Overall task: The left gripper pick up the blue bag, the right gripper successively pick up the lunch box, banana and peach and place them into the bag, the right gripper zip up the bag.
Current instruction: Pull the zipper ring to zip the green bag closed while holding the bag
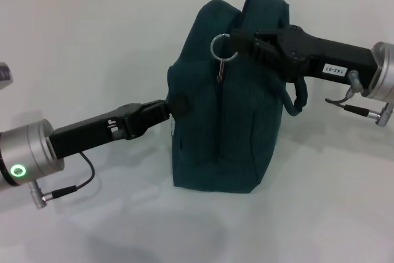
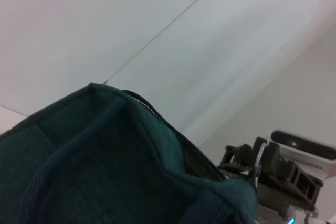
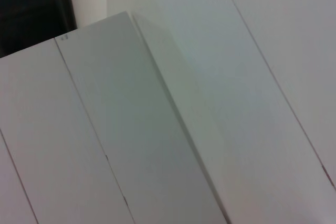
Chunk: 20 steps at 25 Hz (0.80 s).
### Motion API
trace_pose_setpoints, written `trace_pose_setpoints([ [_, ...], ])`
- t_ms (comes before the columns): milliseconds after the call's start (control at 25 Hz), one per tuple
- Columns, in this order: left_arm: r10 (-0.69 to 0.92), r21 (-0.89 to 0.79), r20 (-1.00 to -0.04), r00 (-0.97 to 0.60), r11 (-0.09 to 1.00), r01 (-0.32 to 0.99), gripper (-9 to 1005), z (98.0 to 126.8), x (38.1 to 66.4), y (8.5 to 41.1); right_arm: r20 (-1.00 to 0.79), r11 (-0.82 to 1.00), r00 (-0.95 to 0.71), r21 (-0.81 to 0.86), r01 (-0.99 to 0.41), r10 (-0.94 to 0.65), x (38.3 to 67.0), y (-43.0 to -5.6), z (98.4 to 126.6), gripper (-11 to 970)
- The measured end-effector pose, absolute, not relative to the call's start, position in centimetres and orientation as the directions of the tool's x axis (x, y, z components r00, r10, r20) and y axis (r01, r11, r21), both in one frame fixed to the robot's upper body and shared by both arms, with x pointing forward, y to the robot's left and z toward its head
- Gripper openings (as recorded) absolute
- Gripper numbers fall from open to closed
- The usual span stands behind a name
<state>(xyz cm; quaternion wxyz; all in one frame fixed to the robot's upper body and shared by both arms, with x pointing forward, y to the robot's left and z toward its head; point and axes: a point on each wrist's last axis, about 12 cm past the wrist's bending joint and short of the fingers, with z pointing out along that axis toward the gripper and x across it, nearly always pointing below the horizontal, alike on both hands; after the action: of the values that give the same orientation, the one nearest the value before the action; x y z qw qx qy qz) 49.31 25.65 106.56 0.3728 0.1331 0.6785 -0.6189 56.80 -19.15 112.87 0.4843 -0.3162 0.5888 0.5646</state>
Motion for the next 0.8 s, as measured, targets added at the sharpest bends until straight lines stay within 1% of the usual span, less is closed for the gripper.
trace_pose_setpoints([
  [800,-0.277,-0.744,-0.667,-0.692,0.197,0.638,54,106.10,49.01,25.31,-0.906,0.155,-0.369,0.403,-0.902,0.208,56.74,-19.45,113.02,13],
])
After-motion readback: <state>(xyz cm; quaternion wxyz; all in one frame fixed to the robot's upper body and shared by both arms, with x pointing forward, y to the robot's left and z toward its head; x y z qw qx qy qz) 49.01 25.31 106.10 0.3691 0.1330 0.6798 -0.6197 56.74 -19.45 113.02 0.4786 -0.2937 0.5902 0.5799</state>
